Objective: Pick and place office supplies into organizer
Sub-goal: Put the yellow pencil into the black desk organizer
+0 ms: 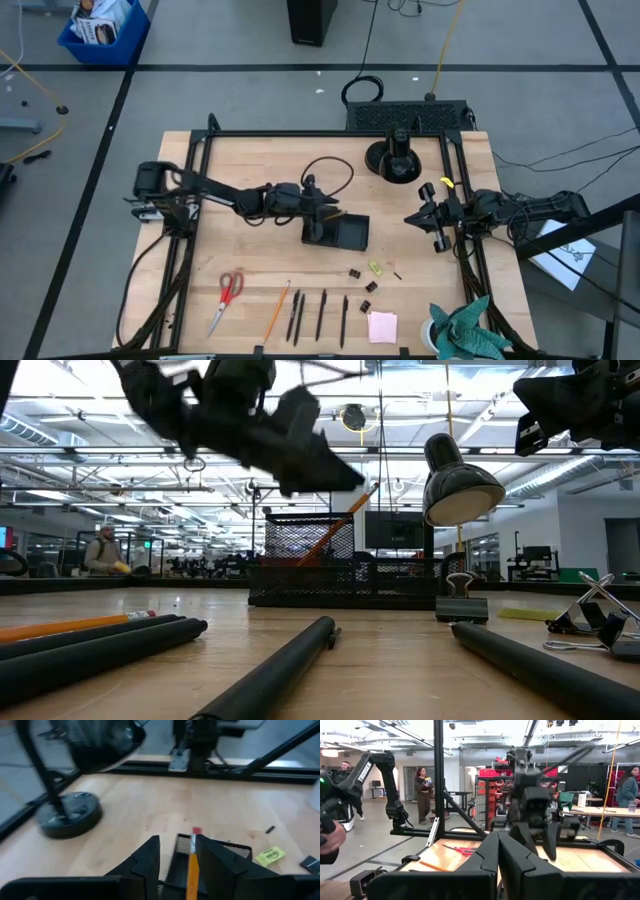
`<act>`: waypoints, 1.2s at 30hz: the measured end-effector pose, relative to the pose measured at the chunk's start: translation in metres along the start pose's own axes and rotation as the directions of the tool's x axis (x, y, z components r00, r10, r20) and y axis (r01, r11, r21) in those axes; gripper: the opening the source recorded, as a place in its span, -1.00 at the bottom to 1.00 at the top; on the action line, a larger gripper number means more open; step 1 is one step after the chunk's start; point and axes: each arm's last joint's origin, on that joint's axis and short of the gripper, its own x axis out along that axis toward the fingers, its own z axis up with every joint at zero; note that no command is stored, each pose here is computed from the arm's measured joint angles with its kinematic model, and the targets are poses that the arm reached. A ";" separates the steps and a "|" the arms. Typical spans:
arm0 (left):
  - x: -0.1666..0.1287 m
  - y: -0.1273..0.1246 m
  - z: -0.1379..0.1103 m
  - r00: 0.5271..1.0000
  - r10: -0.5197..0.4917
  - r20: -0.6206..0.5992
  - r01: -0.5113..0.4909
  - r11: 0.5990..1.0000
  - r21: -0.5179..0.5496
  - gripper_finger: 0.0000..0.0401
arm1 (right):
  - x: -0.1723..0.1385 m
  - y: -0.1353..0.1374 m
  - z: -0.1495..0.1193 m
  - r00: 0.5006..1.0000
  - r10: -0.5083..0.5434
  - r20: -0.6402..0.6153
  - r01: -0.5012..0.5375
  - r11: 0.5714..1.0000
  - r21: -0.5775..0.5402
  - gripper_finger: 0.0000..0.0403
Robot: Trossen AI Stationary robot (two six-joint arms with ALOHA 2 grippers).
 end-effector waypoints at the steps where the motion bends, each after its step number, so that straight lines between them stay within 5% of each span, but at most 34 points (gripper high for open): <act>1: -0.003 -0.003 0.009 0.999 0.025 -0.020 -0.025 1.000 0.002 -0.33 | 0.000 0.000 0.000 1.000 0.000 0.001 0.000 1.000 0.000 -1.00; 8: -0.045 -0.053 0.058 0.929 0.209 -0.305 -0.201 0.978 0.058 -0.34 | 0.001 0.000 -0.001 1.000 0.001 -0.010 -0.001 1.000 -0.002 -1.00; 14: -0.078 -0.109 0.072 0.874 0.201 -0.442 -0.242 0.970 -0.038 -0.45 | 0.001 0.000 -0.002 1.000 0.001 -0.021 -0.001 1.000 -0.014 -1.00; 26: -0.117 -0.190 0.040 0.832 -0.040 -0.553 -0.180 0.924 -0.338 -0.97 | 0.002 0.000 0.001 1.000 0.001 0.008 -0.001 1.000 -0.027 -1.00; 36: -0.106 -0.227 -0.014 0.742 -0.015 -0.670 -0.305 0.883 -0.357 -0.60 | 0.002 0.000 0.001 1.000 -0.001 0.009 0.002 1.000 -0.018 -0.95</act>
